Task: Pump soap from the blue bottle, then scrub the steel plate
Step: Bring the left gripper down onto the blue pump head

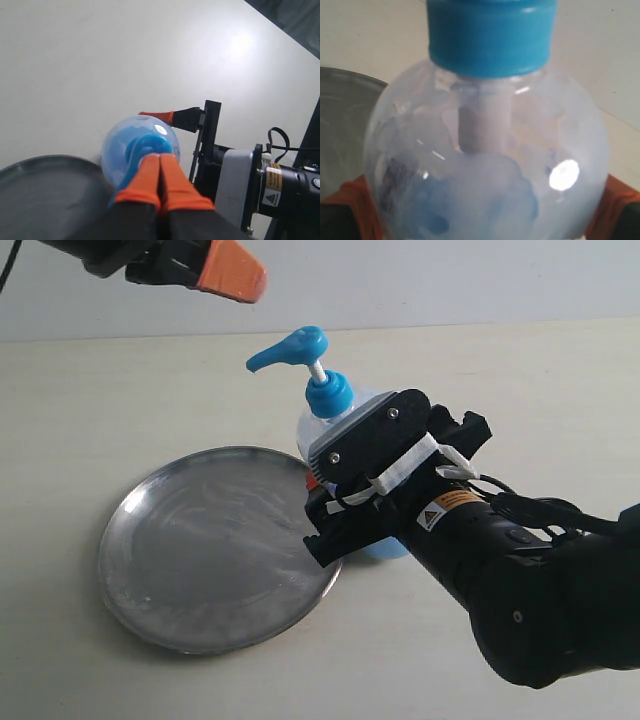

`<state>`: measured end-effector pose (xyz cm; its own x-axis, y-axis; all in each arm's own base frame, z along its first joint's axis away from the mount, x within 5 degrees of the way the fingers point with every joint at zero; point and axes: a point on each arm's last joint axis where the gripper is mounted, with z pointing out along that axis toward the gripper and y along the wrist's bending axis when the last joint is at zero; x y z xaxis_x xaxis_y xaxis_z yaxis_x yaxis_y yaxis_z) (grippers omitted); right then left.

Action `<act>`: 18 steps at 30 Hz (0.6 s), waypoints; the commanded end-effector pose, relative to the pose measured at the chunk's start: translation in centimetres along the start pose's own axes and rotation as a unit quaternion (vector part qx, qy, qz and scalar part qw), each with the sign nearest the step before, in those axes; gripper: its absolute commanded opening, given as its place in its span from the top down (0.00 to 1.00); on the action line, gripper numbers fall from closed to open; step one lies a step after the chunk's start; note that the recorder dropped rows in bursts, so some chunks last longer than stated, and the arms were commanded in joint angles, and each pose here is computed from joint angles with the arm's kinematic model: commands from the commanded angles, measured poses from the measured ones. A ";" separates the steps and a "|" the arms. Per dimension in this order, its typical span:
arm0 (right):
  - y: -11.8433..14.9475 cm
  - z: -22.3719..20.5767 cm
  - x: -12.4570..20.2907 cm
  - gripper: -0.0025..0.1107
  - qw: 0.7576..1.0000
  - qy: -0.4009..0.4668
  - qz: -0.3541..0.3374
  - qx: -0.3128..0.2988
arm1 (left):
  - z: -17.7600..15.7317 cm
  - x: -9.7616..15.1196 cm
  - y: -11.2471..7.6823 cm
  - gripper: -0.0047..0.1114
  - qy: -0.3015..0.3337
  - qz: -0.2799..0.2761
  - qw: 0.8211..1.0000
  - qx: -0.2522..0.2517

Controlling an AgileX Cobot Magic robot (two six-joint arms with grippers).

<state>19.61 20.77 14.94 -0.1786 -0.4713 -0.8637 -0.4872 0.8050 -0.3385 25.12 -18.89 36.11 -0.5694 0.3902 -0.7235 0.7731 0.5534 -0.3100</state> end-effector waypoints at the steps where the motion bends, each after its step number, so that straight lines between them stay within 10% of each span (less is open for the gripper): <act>1: 0.2 0.0 -0.1 0.98 1.000 -0.001 -0.002 -0.008 | 0.9 -0.6 -0.6 0.96 0.009 0.003 1.000 0.012; 18: 0.2 0.0 -0.1 0.98 1.000 -0.001 -0.003 -0.010 | 2.5 -0.6 -0.2 0.96 0.031 0.007 0.999 0.002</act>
<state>19.61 20.77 14.94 -0.1786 -0.4713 -0.8637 -0.4872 0.8050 -0.3385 25.98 -20.95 34.83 -0.5816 0.4514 -0.6767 0.7806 0.5437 -0.3082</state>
